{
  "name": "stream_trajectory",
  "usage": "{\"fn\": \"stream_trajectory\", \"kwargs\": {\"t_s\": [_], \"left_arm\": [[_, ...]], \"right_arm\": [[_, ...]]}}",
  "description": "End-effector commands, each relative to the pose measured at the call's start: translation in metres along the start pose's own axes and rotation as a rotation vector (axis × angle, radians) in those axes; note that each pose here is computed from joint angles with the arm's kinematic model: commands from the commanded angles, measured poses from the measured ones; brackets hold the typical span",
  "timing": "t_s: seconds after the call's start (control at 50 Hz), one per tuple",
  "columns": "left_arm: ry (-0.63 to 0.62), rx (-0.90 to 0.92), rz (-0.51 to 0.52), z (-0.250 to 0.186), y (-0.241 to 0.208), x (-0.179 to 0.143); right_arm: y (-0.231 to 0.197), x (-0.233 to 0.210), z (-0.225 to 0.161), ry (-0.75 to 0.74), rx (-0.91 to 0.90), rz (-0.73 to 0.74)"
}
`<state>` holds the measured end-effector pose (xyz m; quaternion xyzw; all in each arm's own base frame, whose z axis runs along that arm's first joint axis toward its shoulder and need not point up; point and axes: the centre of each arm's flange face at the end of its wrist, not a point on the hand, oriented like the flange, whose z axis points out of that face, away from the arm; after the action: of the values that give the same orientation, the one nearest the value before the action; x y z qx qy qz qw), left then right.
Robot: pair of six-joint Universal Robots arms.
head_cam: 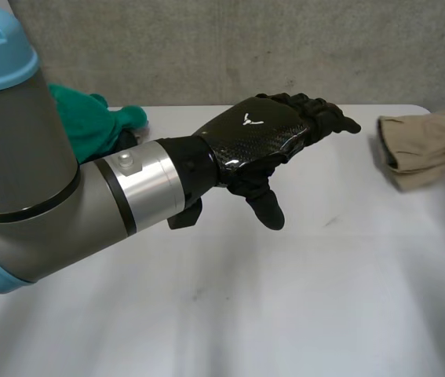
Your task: Fold the laundry.
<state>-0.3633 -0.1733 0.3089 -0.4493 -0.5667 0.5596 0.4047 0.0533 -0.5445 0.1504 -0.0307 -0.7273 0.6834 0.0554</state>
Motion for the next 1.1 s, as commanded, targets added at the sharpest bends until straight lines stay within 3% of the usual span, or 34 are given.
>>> {"fn": "stream_trajectory", "kwargs": {"t_s": [0.02, 0.12, 0.2, 0.36, 0.42, 0.44, 0.5, 0.64, 0.8, 0.92, 1.0, 1.06, 1.1], "left_arm": [[0.004, -0.007, -0.004, 0.002, 0.003, 0.002], [-0.002, 0.0, 0.0, 0.002, 0.001, 0.0], [-0.046, 0.005, 0.007, 0.002, -0.002, -0.004], [-0.31, 0.097, 0.055, 0.002, -0.022, -0.038], [-0.492, 0.16, 0.085, -0.004, -0.035, -0.067], [-0.621, 0.192, 0.1, -0.012, -0.041, -0.091], [-0.795, 0.216, 0.118, -0.027, -0.046, -0.13], [-1.04, 0.032, 0.213, -0.062, 0.01, -0.238], [-1.091, -0.265, 0.36, -0.069, 0.11, -0.301], [-1.101, -0.352, 0.412, -0.069, 0.16, -0.326], [-1.133, -0.317, 0.411, -0.068, 0.147, -0.325], [-1.163, -0.222, 0.411, -0.065, 0.106, -0.316], [-1.155, -0.089, 0.396, -0.06, 0.055, -0.293]], "right_arm": [[0.024, 0.011, 0.012, -0.019, -0.007, -0.005], [0.021, 0.013, 0.01, -0.009, -0.013, -0.017], [-0.018, 0.012, 0.005, -0.002, 0.043, -0.06], [-0.073, 0.008, -0.015, -0.069, 0.123, -0.116], [-0.099, 0.0, -0.036, -0.106, 0.183, -0.141], [-0.105, -0.001, -0.043, -0.117, 0.196, -0.146], [-0.14, -0.018, -0.084, -0.175, 0.313, -0.18], [-0.126, -0.089, -0.175, -0.405, 0.362, -0.305], [-0.08, -0.123, -0.262, -0.575, 0.247, -0.424], [-0.057, -0.125, -0.281, -0.609, 0.172, -0.436], [-0.057, -0.121, -0.281, -0.595, 0.17, -0.437], [-0.06, -0.12, -0.282, -0.591, 0.179, -0.436], [-0.061, -0.12, -0.282, -0.59, 0.183, -0.436]]}}
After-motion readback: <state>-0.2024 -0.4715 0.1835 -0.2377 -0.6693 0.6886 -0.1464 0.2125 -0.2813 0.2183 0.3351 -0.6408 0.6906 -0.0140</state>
